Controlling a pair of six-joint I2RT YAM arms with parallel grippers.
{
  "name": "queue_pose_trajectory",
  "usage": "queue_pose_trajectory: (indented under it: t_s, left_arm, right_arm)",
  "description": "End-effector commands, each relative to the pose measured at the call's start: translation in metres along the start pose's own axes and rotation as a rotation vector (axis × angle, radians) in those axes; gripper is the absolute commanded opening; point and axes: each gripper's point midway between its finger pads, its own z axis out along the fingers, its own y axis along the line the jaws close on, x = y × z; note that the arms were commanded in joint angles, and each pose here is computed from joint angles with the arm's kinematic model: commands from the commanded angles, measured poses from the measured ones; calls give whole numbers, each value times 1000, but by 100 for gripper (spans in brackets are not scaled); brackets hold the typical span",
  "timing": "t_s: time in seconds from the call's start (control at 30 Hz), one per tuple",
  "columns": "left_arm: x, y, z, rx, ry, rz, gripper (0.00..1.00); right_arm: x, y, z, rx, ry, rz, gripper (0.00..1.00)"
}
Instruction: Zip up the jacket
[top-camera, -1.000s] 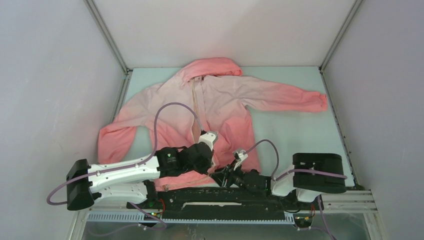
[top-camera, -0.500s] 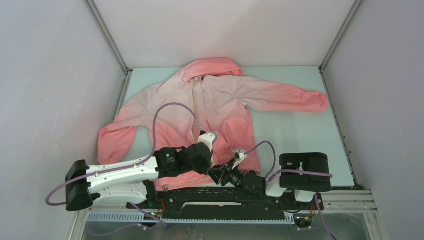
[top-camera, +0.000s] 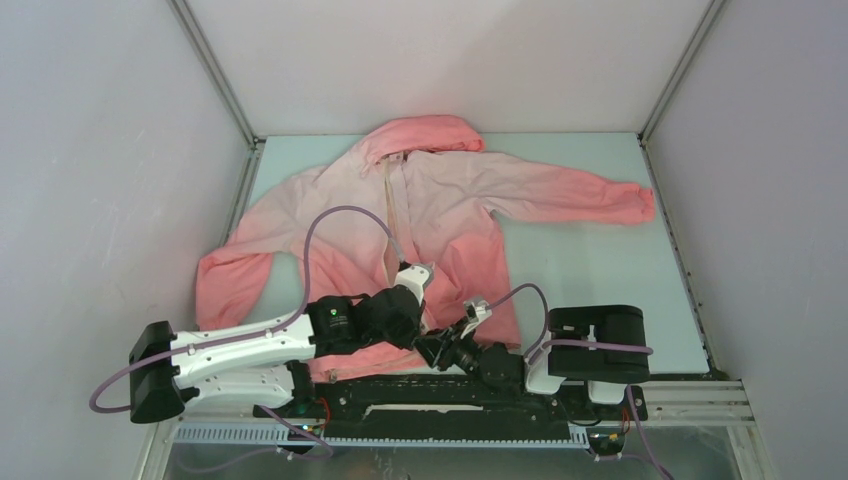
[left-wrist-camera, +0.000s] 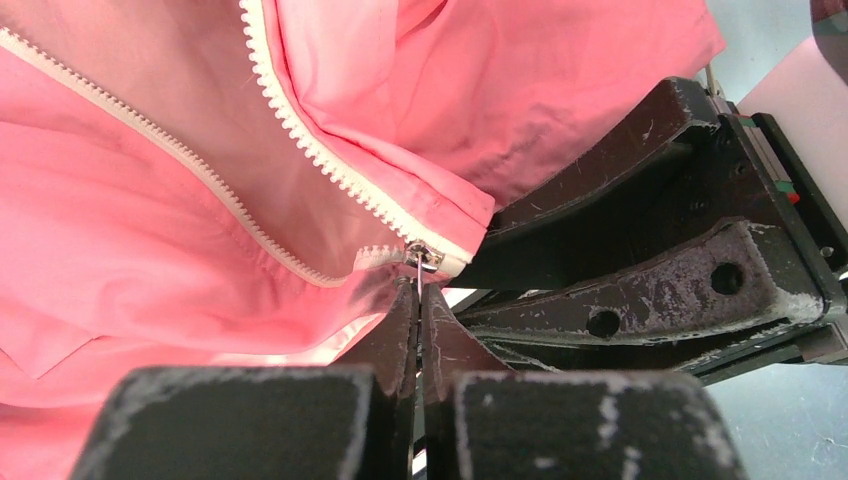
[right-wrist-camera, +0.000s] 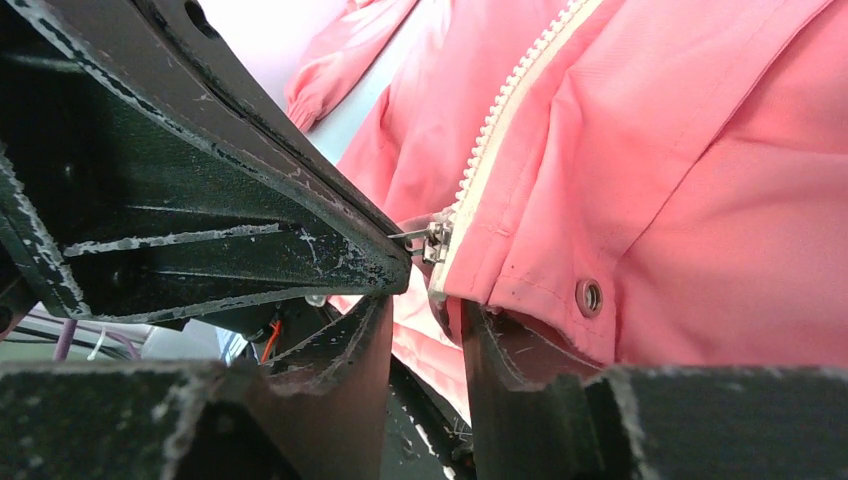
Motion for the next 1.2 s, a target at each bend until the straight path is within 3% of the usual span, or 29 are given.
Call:
queue_pose_trajectory:
  t_s: [0.0, 0.13, 0.23, 0.57, 0.8, 0.93, 1.17]
  left_arm:
    - [-2, -4, -3, 34, -19, 11, 0]
    - [-1, -2, -3, 33, -23, 6, 0]
    - [-1, -2, -3, 29, -24, 7, 0]
    - [-15, 49, -6, -132, 26, -16, 0]
    - [-25, 44, -4, -98, 45, 23, 0]
    - [-37, 95, 4, -353, 45, 10, 0]
    - [-106, 167, 11, -717, -46, -11, 0]
  right_arm:
    - [-14, 7, 8, 3, -80, 36, 34]
    - [-14, 7, 9, 1, -79, 25, 25]
    - [-13, 9, 9, -9, -71, 9, 0]
    - [9, 13, -15, -41, 6, 1, 0]
    - [9, 8, -24, -19, 5, 21, 0]
    - [9, 11, -28, -29, 4, 7, 0]
    - [10, 42, -37, -117, -5, -130, 0]
